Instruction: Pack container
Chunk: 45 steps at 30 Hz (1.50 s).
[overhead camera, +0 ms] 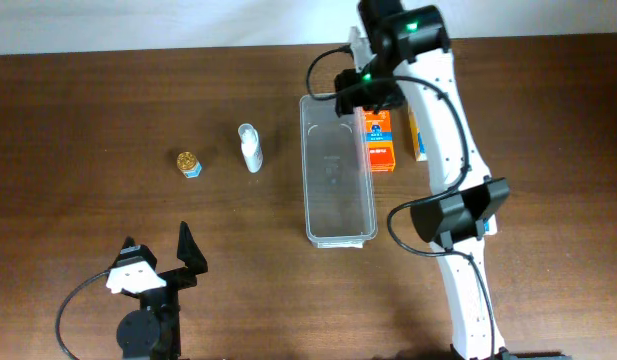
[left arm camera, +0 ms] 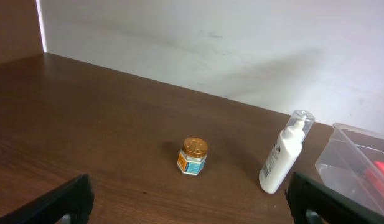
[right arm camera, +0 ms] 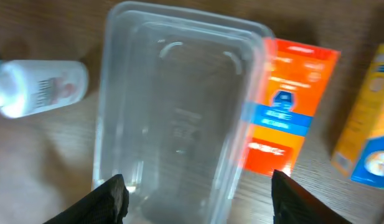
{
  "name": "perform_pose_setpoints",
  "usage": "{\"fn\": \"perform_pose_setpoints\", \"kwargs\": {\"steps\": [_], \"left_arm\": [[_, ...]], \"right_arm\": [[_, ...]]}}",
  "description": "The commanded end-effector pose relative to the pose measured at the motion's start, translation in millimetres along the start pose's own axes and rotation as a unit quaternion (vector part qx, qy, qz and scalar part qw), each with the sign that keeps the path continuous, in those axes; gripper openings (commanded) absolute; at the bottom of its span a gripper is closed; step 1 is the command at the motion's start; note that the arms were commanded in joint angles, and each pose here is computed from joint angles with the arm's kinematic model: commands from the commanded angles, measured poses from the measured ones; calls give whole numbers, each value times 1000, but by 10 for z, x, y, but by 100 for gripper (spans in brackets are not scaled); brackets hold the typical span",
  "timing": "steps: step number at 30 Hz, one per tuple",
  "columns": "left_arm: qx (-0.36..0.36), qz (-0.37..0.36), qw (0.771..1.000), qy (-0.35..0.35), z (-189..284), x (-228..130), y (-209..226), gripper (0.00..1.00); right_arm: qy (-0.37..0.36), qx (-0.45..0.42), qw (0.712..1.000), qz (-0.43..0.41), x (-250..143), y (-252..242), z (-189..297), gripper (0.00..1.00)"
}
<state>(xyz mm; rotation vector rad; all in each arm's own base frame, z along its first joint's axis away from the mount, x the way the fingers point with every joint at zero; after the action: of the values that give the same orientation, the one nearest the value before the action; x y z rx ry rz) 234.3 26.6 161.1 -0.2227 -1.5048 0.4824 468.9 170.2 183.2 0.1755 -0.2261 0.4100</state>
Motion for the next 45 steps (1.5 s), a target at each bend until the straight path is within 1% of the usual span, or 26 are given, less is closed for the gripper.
{"fn": "perform_pose_setpoints", "kwargs": {"steps": [1,2,9,12,16,21,26,30,36,39,45], "left_arm": [[-4,5,1000,2,0,-19,-7,99],[-4,5,1000,2,-1,-19,-6,99],[-4,4,1000,2,0,-19,-7,99],[-4,5,1000,2,0,-19,-7,99],[-4,5,1000,2,0,-19,-7,99],[-4,4,1000,2,-1,-19,-6,99],[-4,5,1000,2,0,-19,-7,100],[-4,5,1000,2,0,-19,-7,99],[-4,5,1000,2,0,-19,-7,99],[-4,5,1000,2,-1,-19,-6,99],[-4,4,1000,2,0,-19,-7,99]], "right_arm": [[-22,-137,989,-51,-20,-500,330,71],[-22,-146,987,-59,-32,-575,345,72],[-26,-115,986,-115,-128,-1012,394,72],[-27,-93,987,-130,-159,-1098,383,72],[-11,-76,992,-99,-175,-1104,254,72],[9,-67,993,-96,-198,-1091,69,72],[15,-34,996,-82,-188,-1012,-51,72],[23,-36,997,-68,-190,-1049,-154,72],[42,-97,992,-65,-230,-1374,-343,74],[54,-95,993,-49,-269,-1472,-455,78],[62,-94,992,-64,-363,-1737,-584,81]]}}
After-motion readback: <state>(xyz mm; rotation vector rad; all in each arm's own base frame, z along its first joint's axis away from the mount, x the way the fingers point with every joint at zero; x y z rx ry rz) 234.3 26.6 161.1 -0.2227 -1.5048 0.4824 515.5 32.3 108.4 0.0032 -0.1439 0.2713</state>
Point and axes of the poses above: each gripper's point midway between its finger pads, its own z axis back along the fingers, its own y axis along the line the jaws close on, x = y × z, the point moved 1 cm from there along z, back along the fingers, and after that the axes turned 13 degrees about z, right-handed, at the moved point
